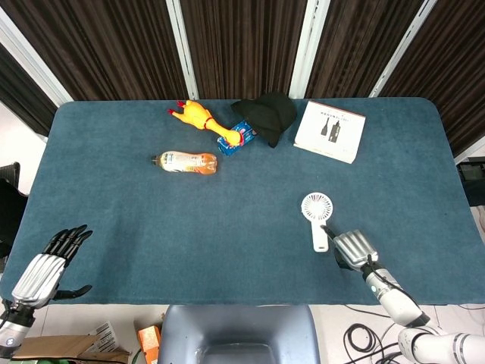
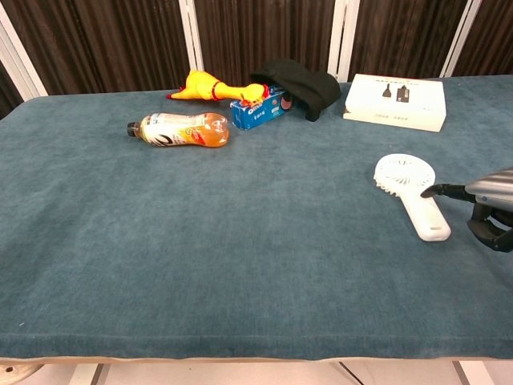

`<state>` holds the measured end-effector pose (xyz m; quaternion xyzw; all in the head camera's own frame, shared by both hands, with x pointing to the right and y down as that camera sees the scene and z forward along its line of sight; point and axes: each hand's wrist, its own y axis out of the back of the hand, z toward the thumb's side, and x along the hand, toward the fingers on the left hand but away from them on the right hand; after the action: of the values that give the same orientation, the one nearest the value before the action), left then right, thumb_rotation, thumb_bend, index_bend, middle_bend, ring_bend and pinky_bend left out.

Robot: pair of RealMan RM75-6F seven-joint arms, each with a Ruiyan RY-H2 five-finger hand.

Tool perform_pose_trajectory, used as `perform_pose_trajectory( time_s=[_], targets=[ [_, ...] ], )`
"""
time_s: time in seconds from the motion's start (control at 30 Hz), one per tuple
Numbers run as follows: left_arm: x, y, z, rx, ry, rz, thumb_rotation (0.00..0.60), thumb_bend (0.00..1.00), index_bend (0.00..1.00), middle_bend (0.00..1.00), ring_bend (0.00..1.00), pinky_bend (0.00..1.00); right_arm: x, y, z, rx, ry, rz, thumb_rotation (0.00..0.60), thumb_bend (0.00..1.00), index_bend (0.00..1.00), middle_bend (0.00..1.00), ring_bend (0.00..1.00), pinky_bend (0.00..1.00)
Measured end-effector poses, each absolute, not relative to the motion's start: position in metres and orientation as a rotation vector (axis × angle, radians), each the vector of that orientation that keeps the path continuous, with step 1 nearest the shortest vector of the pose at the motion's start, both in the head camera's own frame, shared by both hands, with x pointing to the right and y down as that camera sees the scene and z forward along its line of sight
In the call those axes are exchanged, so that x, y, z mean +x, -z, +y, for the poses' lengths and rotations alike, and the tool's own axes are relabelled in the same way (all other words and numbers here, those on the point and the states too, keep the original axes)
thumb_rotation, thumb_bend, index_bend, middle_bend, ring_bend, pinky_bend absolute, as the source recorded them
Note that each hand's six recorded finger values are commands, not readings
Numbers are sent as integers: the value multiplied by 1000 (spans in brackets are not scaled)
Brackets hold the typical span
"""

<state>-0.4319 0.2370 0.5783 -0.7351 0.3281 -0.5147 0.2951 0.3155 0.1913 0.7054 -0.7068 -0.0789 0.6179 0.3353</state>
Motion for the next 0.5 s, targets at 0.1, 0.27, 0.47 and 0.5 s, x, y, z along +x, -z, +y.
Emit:
perform_pose_trajectory(
  time_s=[0.1,0.27,0.47,0.5],
  targets=[
    [-432,-578,237,-1956,1370,874,600,0,0,0,0,69,317,-707,192,-1849,-1620,-202,529,712,117,795,768,1000],
    [-432,-579,237,-1954,1373,875,600,0,0,0,0,69,317,-709,192,-1853,-1624,-201,528,711,114,795,768,1000],
    [-432,-578,236,-1954,1370,877,600,0,0,0,0,69,316,-699,187,-1848,-1590,-259,528,712,87,795,768,1000],
    [-432,-578,236,-1954,1369,877,600,0,0,0,0,69,316,-697,186,-1846,-1586,-266,529,711,86,795,768,1000]
  ],
)
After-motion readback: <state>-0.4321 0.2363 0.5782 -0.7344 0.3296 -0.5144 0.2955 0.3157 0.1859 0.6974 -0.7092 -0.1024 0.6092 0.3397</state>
